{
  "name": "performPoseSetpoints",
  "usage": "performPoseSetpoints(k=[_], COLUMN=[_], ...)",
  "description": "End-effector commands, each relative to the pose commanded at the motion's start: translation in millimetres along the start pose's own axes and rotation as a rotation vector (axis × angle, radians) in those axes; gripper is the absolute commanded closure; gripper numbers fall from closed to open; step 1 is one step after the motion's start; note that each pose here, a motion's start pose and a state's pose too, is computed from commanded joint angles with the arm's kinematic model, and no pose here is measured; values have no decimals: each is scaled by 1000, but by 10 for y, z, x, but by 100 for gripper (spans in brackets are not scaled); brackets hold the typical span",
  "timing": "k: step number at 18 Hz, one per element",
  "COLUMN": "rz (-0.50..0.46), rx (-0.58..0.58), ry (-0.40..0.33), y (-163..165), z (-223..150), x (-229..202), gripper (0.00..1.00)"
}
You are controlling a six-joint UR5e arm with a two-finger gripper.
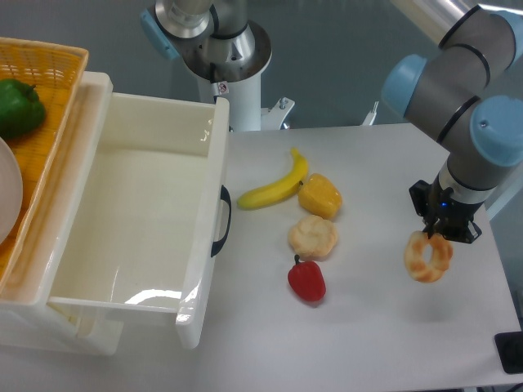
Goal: Place the donuts in the upper white drawer
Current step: 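Carry the held donut with the gripper over to the open white drawer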
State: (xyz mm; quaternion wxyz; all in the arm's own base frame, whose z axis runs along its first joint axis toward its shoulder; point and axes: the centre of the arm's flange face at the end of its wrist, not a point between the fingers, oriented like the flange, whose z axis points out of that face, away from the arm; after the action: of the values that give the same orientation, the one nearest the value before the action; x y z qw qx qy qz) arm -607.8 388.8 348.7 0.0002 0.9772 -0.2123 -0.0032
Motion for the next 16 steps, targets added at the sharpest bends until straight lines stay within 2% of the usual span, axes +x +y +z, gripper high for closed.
performPoseSetpoints(k=[6, 10, 16], rz=[8, -33, -90], rx=[-1, 29, 83], ry=[3, -15, -33], y=[-140, -248, -695], z=[5, -200, -587], x=[31, 127, 429], gripper=[99, 100, 100])
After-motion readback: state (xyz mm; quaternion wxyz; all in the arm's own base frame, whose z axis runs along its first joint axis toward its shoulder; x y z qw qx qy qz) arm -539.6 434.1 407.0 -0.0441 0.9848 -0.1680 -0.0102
